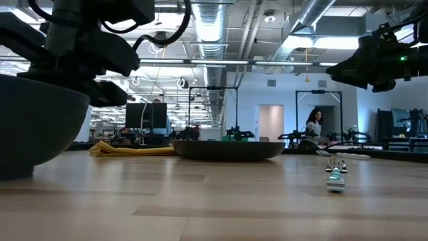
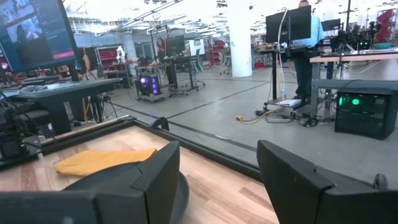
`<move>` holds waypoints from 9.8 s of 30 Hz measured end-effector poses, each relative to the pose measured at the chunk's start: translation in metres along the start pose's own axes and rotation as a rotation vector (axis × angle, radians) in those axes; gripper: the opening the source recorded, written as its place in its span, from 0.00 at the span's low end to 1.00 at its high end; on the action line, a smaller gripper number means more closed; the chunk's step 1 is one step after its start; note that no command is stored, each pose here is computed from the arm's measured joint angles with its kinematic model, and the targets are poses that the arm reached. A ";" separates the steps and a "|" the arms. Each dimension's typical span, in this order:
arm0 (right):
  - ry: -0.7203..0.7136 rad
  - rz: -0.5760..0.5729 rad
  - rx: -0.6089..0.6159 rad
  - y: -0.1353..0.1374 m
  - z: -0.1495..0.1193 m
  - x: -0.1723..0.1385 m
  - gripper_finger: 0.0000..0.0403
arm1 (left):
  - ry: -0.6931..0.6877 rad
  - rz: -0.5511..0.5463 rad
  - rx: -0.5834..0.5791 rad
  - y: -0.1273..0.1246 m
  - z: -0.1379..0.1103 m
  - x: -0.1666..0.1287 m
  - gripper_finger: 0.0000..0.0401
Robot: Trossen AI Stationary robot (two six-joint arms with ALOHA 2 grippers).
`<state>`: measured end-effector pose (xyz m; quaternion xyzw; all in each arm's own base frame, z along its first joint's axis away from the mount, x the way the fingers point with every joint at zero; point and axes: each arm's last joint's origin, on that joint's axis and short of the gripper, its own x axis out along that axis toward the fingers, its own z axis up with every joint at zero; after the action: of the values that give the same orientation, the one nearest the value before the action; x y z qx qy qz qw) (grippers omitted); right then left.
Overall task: Set table place
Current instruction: Put the black bowl on top of the black plate, then put the fork to the right of the black plate
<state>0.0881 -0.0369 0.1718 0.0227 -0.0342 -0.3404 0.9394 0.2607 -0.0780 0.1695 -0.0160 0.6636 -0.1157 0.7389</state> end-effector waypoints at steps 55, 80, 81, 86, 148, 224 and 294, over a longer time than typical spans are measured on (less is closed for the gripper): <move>0.072 -0.005 -0.051 0.002 -0.006 0.004 0.59 | -0.347 0.095 -0.486 0.272 0.116 -0.145 0.00; 0.105 -0.007 -0.056 0.002 -0.009 0.006 0.59 | -0.113 0.117 -0.513 0.298 0.127 -0.081 0.00; 0.105 -0.007 -0.057 0.002 -0.009 0.006 0.59 | -0.112 0.118 -0.507 0.298 0.127 -0.081 0.00; 0.105 -0.007 -0.057 0.002 -0.009 0.006 0.59 | -0.139 0.109 -0.507 0.299 0.129 -0.081 0.00; 0.105 -0.007 -0.065 0.002 -0.009 0.006 0.59 | -0.105 0.083 -0.587 0.304 0.121 -0.055 0.08; 0.112 0.259 0.194 0.016 -0.007 0.003 0.59 | -1.271 0.478 -0.110 0.125 -0.016 -0.105 0.35; 1.276 -0.245 1.027 0.258 0.012 0.026 0.59 | -1.070 0.578 0.076 0.120 -0.062 -0.038 0.35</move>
<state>0.2720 0.1439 0.2017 0.6415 0.3568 -0.3041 0.6072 0.2145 0.0545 0.1784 0.1354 0.1731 0.0899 0.9714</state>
